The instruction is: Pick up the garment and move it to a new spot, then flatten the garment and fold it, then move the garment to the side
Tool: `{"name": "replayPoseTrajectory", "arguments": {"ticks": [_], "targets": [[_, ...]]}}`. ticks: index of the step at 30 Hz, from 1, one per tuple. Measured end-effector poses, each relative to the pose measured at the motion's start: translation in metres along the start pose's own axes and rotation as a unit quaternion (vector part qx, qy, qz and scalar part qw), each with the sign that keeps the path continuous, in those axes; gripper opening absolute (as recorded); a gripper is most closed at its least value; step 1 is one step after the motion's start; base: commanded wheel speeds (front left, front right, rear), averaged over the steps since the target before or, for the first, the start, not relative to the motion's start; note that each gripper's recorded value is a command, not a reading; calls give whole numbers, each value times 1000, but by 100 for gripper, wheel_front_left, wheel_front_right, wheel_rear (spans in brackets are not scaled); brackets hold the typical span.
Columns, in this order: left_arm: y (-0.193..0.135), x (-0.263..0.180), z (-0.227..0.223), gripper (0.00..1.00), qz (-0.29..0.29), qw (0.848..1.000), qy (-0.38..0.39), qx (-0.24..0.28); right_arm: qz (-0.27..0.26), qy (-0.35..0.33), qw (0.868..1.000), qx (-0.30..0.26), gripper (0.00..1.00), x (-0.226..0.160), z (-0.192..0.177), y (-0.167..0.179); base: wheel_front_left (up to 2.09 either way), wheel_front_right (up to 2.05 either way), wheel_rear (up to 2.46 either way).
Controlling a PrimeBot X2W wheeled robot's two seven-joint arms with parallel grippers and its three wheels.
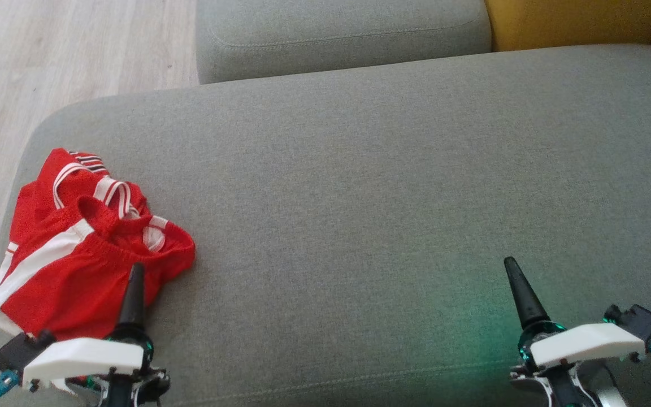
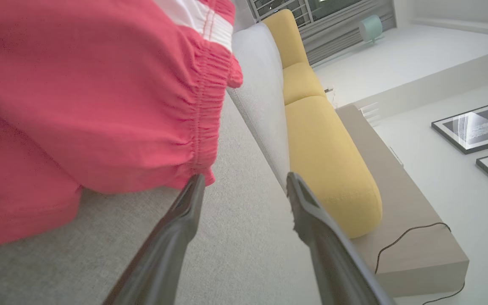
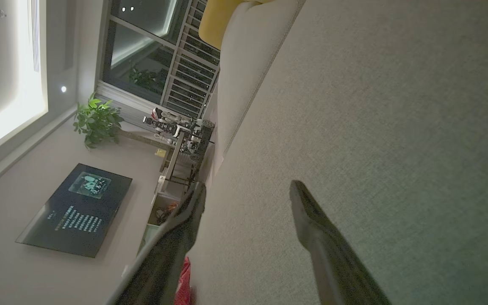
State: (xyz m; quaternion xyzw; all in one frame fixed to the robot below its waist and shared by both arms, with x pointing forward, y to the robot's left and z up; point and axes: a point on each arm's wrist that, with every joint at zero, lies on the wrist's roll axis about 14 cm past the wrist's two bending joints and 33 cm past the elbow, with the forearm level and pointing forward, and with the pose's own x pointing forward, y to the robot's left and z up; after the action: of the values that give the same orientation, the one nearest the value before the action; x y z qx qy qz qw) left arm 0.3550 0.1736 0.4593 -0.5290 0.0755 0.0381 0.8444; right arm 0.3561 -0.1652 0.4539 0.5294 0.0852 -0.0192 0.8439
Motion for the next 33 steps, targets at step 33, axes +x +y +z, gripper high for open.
{"name": "replayPoseTrajectory", "arguments": {"ticks": [33], "targets": [[-26, 1, 0, 100, -17, 971, -24, 237, 70, 2, 978, -195, 100, 3, -16, 40, 0, 0, 0]]}}
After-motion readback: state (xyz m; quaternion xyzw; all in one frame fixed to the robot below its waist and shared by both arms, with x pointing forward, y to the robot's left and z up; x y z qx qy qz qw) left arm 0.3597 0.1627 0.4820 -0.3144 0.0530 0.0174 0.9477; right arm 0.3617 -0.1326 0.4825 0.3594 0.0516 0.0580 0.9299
